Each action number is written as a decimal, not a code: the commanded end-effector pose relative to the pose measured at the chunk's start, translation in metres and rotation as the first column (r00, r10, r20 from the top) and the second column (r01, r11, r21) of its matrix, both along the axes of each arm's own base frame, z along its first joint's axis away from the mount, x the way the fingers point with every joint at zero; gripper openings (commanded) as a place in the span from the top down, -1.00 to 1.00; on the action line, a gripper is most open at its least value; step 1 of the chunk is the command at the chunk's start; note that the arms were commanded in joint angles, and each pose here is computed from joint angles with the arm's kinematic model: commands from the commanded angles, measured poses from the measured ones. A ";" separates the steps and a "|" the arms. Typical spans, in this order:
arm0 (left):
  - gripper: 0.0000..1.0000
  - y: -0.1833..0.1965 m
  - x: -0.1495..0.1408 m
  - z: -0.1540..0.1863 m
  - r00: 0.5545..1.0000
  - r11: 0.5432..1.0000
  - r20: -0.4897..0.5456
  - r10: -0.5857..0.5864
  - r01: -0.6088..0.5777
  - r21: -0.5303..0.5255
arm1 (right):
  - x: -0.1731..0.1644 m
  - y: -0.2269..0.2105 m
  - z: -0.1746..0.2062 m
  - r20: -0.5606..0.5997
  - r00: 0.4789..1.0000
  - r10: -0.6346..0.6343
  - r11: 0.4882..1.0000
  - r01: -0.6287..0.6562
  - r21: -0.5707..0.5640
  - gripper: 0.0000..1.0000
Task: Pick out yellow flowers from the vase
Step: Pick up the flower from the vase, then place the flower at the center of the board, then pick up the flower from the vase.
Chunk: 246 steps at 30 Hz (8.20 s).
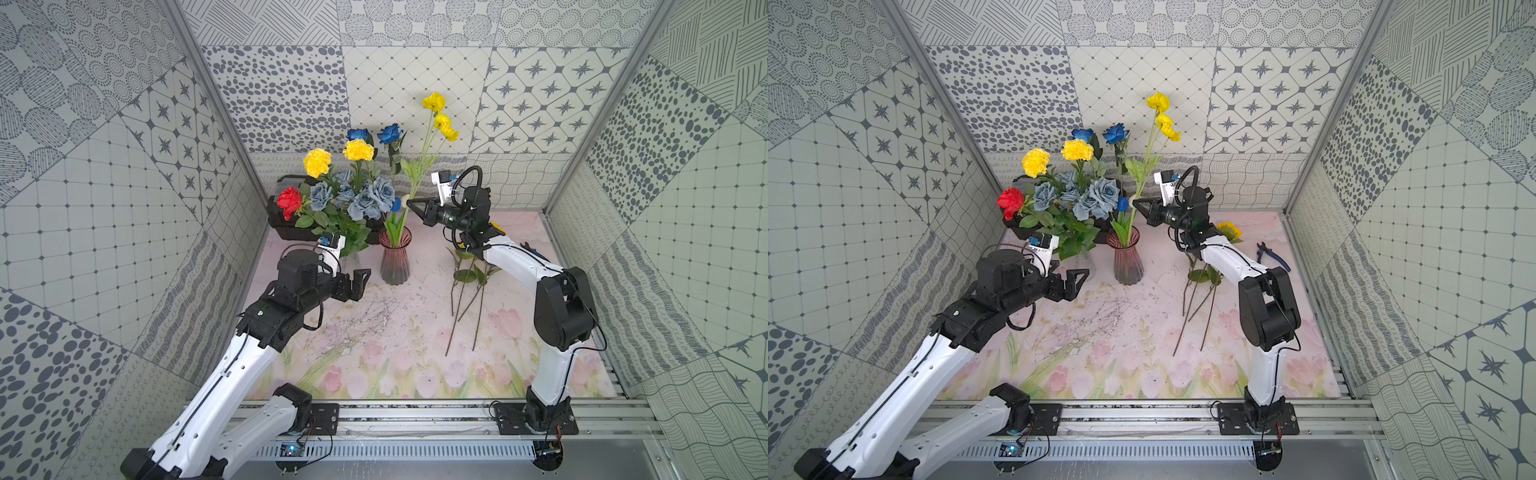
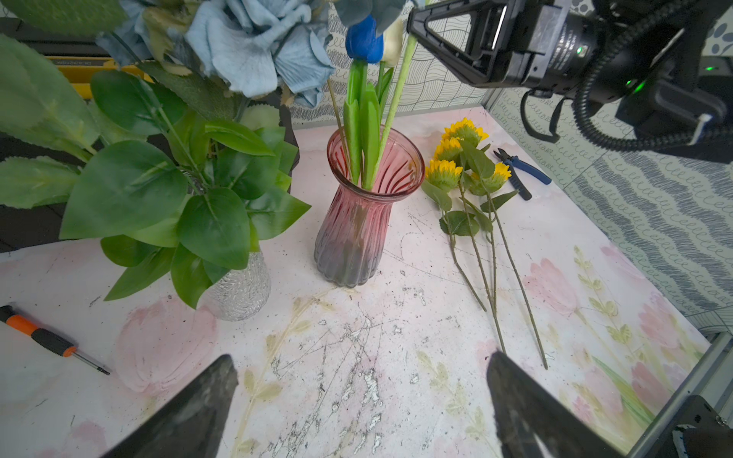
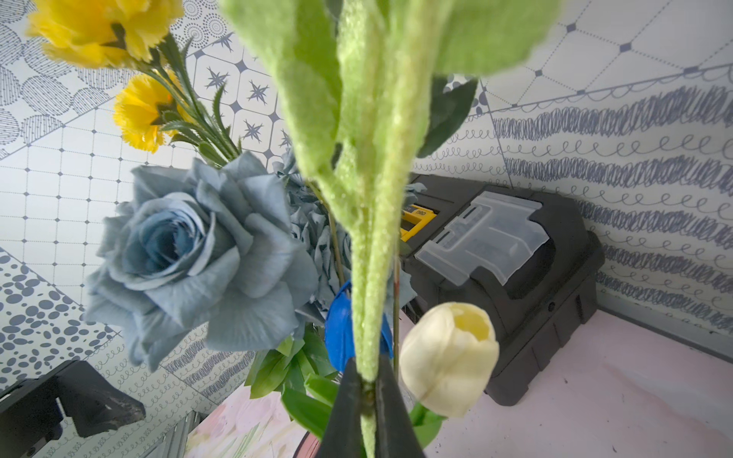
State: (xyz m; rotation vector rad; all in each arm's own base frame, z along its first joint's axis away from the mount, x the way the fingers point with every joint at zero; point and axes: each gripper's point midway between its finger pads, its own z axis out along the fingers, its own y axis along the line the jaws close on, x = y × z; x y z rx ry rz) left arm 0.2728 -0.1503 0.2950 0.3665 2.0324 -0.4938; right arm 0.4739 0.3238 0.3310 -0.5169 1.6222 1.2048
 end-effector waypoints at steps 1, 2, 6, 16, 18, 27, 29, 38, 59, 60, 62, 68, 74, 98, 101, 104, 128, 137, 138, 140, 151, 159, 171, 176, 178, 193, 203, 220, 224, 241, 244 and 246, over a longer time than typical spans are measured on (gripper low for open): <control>-0.97 0.000 0.002 0.001 1.000 1.000 0.011 -0.002 0.002 -0.001 | -0.013 -0.006 0.037 0.102 0.995 -0.015 1.000 0.014 0.010 1.00; -0.97 0.000 0.002 0.001 1.000 1.000 0.012 -0.001 0.001 -0.002 | -0.014 -0.007 0.042 0.112 0.994 -0.016 1.000 0.016 0.007 1.00; -0.97 0.000 0.002 0.001 1.000 1.000 0.010 0.000 0.000 -0.002 | -0.021 -0.010 0.064 0.152 0.988 -0.020 1.000 0.019 0.008 1.00; -0.97 0.000 0.002 0.001 1.000 1.000 0.011 -0.001 0.001 -0.001 | -0.051 -0.026 0.119 0.260 0.965 -0.045 0.999 0.037 0.036 1.00; -0.97 0.000 0.002 0.001 1.000 1.000 0.010 -0.001 0.001 0.000 | -0.058 -0.030 0.132 0.283 0.957 -0.055 0.998 0.043 0.049 1.00; -0.97 0.000 0.002 0.001 1.000 1.000 0.010 0.001 -0.001 -0.001 | -0.098 -0.049 0.189 0.391 0.917 -0.084 0.994 0.046 0.104 1.00; -0.97 0.000 0.002 0.001 1.000 1.000 0.010 0.000 0.000 0.000 | -0.109 -0.054 0.202 0.413 0.906 -0.088 0.993 0.046 0.111 1.00; -0.97 0.000 0.002 0.000 1.000 1.000 0.008 0.001 -0.001 -0.002 | -0.158 -0.075 0.242 0.453 0.886 -0.095 0.987 0.026 0.157 1.00; -0.97 0.000 0.001 -0.001 1.000 1.000 0.004 -0.001 0.001 -0.007 | -0.110 -0.165 0.143 -0.264 0.937 -0.230 0.945 0.280 0.171 1.00; -0.96 0.000 0.001 -0.001 1.000 1.000 0.004 -0.001 0.001 -0.007 | -0.101 -0.170 0.126 -0.321 0.919 -0.231 0.941 0.295 0.167 1.00; -0.97 0.001 0.002 -0.001 1.000 1.000 0.004 0.003 -0.003 -0.004 | -0.089 -0.175 0.099 -0.396 0.890 -0.227 0.937 0.311 0.161 1.00; -0.97 0.000 0.002 -0.002 1.000 1.000 0.000 0.001 -0.001 -0.003 | -0.067 -0.177 0.003 -0.587 0.769 -0.253 0.934 0.351 0.058 1.00; -0.97 0.000 0.002 -0.003 1.000 1.000 -0.001 0.003 -0.003 -0.002 | -0.051 -0.179 -0.100 -0.714 0.630 -0.305 0.933 0.348 -0.092 1.00; -0.97 0.002 0.003 -0.002 1.000 1.000 0.005 0.010 -0.010 0.004 | -0.021 -0.179 -0.256 -0.767 0.433 -0.474 0.880 0.212 -0.425 1.00; -0.97 0.002 0.003 -0.002 1.000 1.000 0.005 0.011 -0.011 0.004 | -0.021 -0.178 -0.259 -0.771 0.430 -0.470 0.883 0.210 -0.421 1.00; -0.97 0.002 0.004 -0.003 1.000 1.000 0.002 0.012 -0.012 0.007 | -0.021 -0.180 -0.257 -0.767 0.431 -0.475 0.880 0.218 -0.422 0.91; -0.97 0.004 0.008 -0.008 1.000 0.999 0.000 0.028 -0.028 0.034 | -0.032 -0.186 -0.203 -0.702 0.516 -0.490 0.871 0.287 -0.397 -0.35; -0.97 0.019 0.019 -0.009 0.992 0.990 0.037 0.122 -0.124 0.062 | -0.056 -0.194 -0.163 -0.626 0.588 -0.512 0.857 0.310 -0.411 -0.62; -0.97 0.020 0.020 -0.008 0.991 0.989 0.036 0.131 -0.133 0.057 | -0.059 -0.195 -0.159 -0.615 0.594 -0.518 0.854 0.315 -0.415 -0.63; -0.97 0.023 0.022 -0.003 0.987 0.987 0.047 0.151 -0.154 0.055 | -0.066 -0.198 -0.148 -0.587 0.615 -0.527 0.848 0.331 -0.414 -0.67; -0.97 0.060 0.045 0.063 0.929 0.932 0.200 0.312 -0.340 0.125 | -0.085 -0.203 -0.081 -0.366 0.729 -0.579 0.812 0.469 -0.348 -0.86; -0.82 0.086 0.089 0.110 0.837 0.896 0.323 0.442 -0.400 -0.192 | -0.079 -0.190 -0.092 -0.399 0.748 -0.531 0.845 0.429 -0.320 -0.86; -0.88 0.070 0.156 0.146 0.767 0.914 0.511 0.389 -0.248 -0.322 | -0.083 -0.186 -0.095 -0.428 0.750 -0.503 0.862 0.400 -0.311 -0.87; -0.88 0.062 0.171 0.154 0.773 0.921 0.529 0.350 -0.181 -0.343 | -0.085 -0.184 -0.099 -0.444 0.749 -0.491 0.869 0.385 -0.312 -0.87; -0.88 0.062 0.175 0.155 0.766 0.924 0.541 0.346 -0.179 -0.338 | -0.086 -0.183 -0.098 -0.449 0.750 -0.486 0.872 0.381 -0.307 -0.87; -0.63 0.072 0.202 0.160 0.749 0.914 0.560 0.356 -0.154 -0.375 | -0.083 -0.181 -0.090 -0.455 0.750 -0.480 0.876 0.386 -0.289 -0.88; -0.08 0.069 0.205 0.157 0.760 0.916 0.552 0.344 -0.142 -0.375 | -0.084 -0.184 -0.090 -0.452 0.744 -0.492 0.870 0.397 -0.293 -0.88; 0.35 0.072 0.205 0.162 0.746 0.917 0.568 0.347 -0.143 -0.372 | -0.086 -0.185 -0.091 -0.455 0.739 -0.496 0.867 0.402 -0.293 -0.92; 0.40 0.070 0.207 0.161 0.753 0.919 0.563 0.340 -0.140 -0.368 | -0.087 -0.185 -0.089 -0.451 0.741 -0.497 0.867 0.405 -0.289 -0.93; 0.21 0.067 0.217 0.135 0.796 0.909 0.502 0.340 -0.140 -0.394 | -0.088 -0.185 -0.090 -0.452 0.741 -0.497 0.867 0.404 -0.291 -0.95; 0.34 0.066 0.217 0.135 0.797 0.908 0.501 0.338 -0.136 -0.396 | -0.088 -0.186 -0.089 -0.450 0.740 -0.500 0.866 0.407 -0.291 -0.96; 0.47 0.066 0.216 0.136 0.797 0.908 0.501 0.338 -0.137 -0.395 | -0.087 -0.186 -0.090 -0.448 0.740 -0.501 0.865 0.409 -0.291 -0.96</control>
